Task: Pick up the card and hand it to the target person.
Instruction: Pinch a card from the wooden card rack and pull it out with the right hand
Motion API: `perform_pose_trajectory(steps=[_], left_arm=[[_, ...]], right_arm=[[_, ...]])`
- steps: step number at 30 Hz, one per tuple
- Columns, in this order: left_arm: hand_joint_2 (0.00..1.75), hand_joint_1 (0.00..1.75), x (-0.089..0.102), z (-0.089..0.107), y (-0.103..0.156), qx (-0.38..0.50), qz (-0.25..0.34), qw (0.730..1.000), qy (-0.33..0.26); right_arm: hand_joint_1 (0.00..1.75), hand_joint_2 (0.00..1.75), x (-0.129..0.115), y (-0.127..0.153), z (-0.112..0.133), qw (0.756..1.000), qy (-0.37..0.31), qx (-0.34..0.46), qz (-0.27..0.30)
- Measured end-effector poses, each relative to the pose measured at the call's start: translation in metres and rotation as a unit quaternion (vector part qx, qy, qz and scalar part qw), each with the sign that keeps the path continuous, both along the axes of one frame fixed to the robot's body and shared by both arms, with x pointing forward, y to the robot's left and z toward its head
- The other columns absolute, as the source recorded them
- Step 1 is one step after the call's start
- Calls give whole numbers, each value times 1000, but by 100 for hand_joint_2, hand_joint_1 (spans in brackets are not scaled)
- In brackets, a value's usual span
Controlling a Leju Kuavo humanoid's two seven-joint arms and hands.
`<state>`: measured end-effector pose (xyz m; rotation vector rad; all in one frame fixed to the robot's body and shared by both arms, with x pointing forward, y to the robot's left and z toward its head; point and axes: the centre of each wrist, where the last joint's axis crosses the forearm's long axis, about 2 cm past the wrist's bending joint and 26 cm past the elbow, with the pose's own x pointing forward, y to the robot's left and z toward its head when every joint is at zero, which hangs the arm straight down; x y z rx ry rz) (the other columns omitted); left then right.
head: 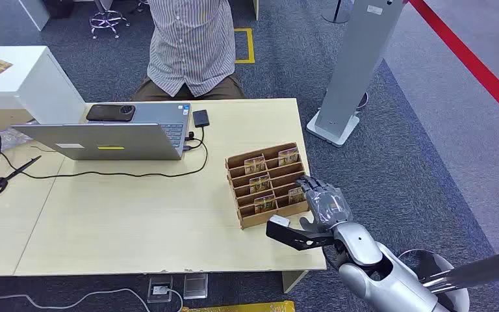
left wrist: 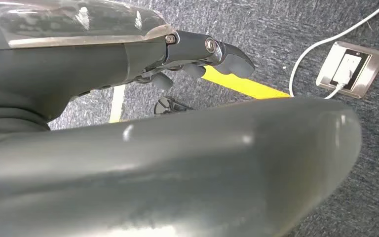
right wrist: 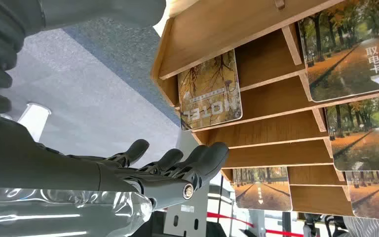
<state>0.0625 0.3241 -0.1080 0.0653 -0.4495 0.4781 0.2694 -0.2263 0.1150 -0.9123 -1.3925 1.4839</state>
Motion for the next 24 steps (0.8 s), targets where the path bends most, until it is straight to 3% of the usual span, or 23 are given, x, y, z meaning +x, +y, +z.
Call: perform_pose_trajectory(steps=[12,21,24], left_arm=[[0,0,0,0,0,0,1,1000,0],[0,0,0,0,0,0,1,1000,-1],[0,0,0,0,0,1,1,1000,-2]], right_arm=[[70,175,1,0,0,1000,3,-2,3],[99,175,0,-2,-1,1000,6,0,0],[121,175,0,-2,-1,1000,6,0,-1]])
